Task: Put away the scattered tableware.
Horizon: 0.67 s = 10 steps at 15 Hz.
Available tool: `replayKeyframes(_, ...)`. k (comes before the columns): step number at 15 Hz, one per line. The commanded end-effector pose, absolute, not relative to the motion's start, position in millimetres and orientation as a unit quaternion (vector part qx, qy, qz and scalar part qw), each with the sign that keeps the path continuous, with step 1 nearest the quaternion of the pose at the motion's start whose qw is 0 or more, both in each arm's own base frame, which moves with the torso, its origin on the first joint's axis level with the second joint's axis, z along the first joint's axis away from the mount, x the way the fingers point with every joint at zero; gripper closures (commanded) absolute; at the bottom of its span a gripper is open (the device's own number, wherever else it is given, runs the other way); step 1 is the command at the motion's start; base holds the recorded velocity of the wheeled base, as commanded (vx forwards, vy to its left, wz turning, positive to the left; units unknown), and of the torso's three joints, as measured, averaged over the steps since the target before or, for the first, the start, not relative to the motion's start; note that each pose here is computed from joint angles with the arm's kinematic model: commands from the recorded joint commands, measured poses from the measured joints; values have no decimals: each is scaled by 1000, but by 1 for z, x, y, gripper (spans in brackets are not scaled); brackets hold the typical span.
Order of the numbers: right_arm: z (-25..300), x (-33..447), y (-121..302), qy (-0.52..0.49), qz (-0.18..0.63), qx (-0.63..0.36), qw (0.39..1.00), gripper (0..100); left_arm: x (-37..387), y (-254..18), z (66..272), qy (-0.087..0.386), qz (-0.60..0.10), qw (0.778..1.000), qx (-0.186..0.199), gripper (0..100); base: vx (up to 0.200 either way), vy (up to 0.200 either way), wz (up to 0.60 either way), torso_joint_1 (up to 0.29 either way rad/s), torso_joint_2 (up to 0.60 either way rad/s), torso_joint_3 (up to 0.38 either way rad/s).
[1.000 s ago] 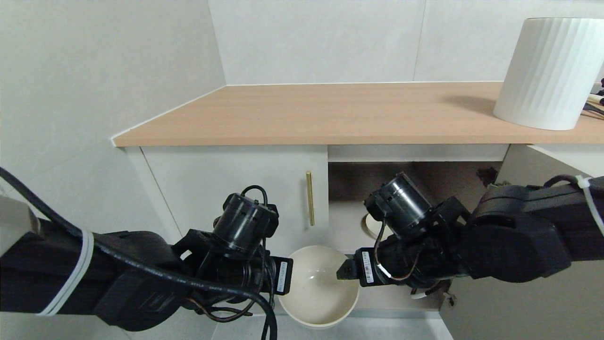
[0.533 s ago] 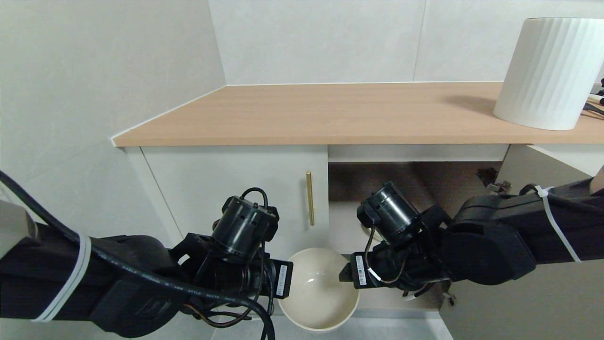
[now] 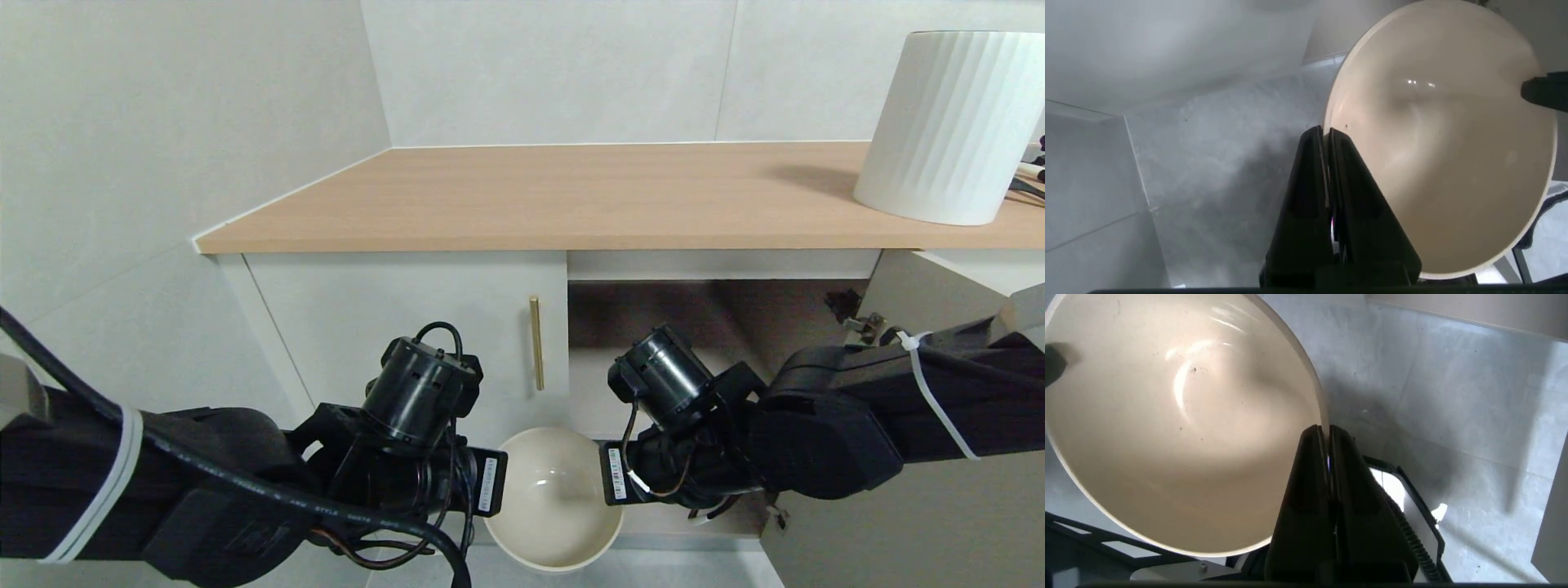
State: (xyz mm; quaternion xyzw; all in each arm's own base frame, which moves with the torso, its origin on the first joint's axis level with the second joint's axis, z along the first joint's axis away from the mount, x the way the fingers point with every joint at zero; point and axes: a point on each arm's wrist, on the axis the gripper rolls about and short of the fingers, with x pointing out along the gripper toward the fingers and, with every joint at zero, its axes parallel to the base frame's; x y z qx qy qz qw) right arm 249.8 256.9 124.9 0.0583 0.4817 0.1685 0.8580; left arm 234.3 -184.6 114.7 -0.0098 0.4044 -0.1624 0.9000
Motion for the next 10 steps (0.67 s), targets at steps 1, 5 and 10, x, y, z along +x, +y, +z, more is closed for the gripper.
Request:
replayKeyframes(1, 124, 250, 257, 482, 168, 58, 858, 100, 234, -185, 115, 404, -163, 900, -10, 100, 0, 0, 0, 0, 0, 0)
replayKeyframes(5, 125, 250, 257, 481, 169, 58, 858, 100, 234, -185, 115, 404, -162, 900, -10, 100, 0, 0, 0, 0, 0, 0)
replayKeyframes(10, 125, 249, 257, 482, 168, 58, 858, 100, 234, -184, 117, 401, -163, 901, -13, 0, 0, 0, 0, 0, 0, 0)
